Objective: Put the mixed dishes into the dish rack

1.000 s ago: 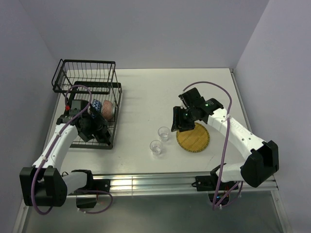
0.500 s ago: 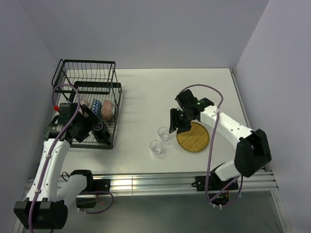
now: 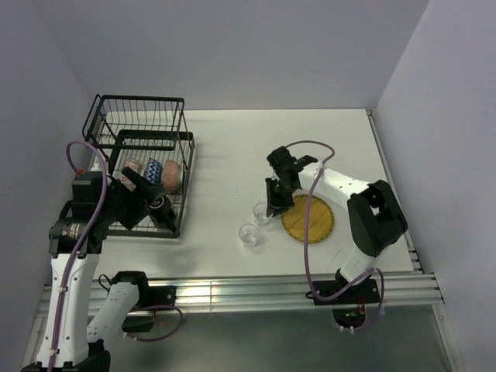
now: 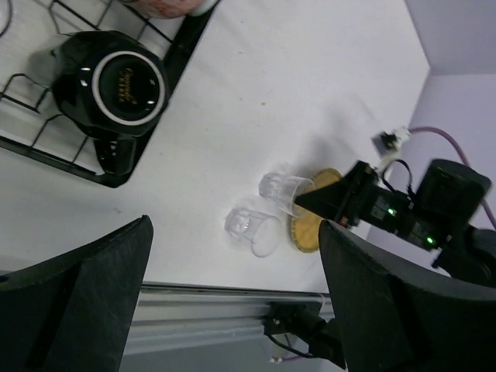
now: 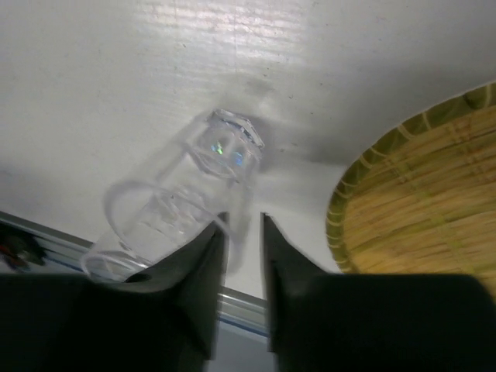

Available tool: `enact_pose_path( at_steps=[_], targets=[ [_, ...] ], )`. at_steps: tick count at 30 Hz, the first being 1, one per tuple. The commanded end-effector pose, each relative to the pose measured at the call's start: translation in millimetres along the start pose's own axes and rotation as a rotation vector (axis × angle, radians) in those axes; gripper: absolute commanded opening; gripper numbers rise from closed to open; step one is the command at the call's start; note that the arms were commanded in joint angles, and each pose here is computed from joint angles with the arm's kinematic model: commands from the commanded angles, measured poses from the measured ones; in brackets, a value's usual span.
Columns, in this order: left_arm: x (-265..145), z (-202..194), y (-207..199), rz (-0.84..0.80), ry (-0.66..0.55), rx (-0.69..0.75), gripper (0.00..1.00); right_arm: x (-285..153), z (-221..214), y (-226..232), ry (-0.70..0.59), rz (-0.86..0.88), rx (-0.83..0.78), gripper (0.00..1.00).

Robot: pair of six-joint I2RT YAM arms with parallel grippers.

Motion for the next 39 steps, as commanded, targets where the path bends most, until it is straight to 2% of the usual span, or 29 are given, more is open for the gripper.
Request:
enact_pose_path(
  at_steps=[1,3,4,8,11,14,15,17,18,19,21,22,30,39],
  targets=[
    [-20,-1,-24,-0.124,0.03,0.002,0.94,-2,20,15,-0.072,0.028,-0.001,0.25],
    [-21,-1,-32,-0.171,0.051,0.016,0.92,-3,21,19,-0.07,0.037,0.001,0.06],
    [-20,-1,-35,-0.187,0.068,0.02,0.91,-5,22,21,-0.077,0.038,0.002,0.0],
    [-19,-2,-53,-0.301,0.135,0.052,0.91,-30,24,26,-0.14,0.047,0.011,0.0],
    [-23,-2,-74,-0.442,0.189,0.088,0.93,-72,27,40,-0.215,0.145,0.021,0.0],
    [-29,-3,-96,-0.602,0.247,0.124,0.92,-122,25,68,-0.245,0.363,0.025,0.0],
    [-31,-3,-100,-0.636,0.258,0.132,0.92,-139,21,85,-0.215,0.519,-0.009,0.0],
    [-36,-2,-113,-0.724,0.28,0.152,0.92,-166,16,106,-0.169,0.713,0.004,0.0],
    [-37,-2,-116,-0.748,0.29,0.159,0.93,-181,19,118,-0.196,0.82,-0.033,0.0],
    [-36,-2,-119,-0.77,0.303,0.166,0.93,-197,10,126,-0.141,0.916,0.0,0.0],
    [-35,-3,-123,-0.78,0.322,0.154,0.94,-218,12,136,-0.177,1.02,-0.029,0.0],
    [-36,-5,-125,-0.793,0.34,0.157,0.94,-228,10,140,-0.155,1.056,-0.014,0.0],
    [-39,-18,-139,-0.847,0.395,0.145,0.95,-257,10,169,-0.135,1.219,-0.062,0.0],
    [-52,-26,-156,-0.928,0.444,0.131,0.96,-259,17,188,-0.092,1.278,-0.059,0.0]
  ],
)
Point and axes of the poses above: each gripper's point midway between its finger pads, its own x axis out along the fingers, its own y axis along the line the jaws close on, z = x × y, the point moved 6 cm from there along -x, back along the fingers, and after that the axes turned 5 degrees about -x, right-handed, at the moved point
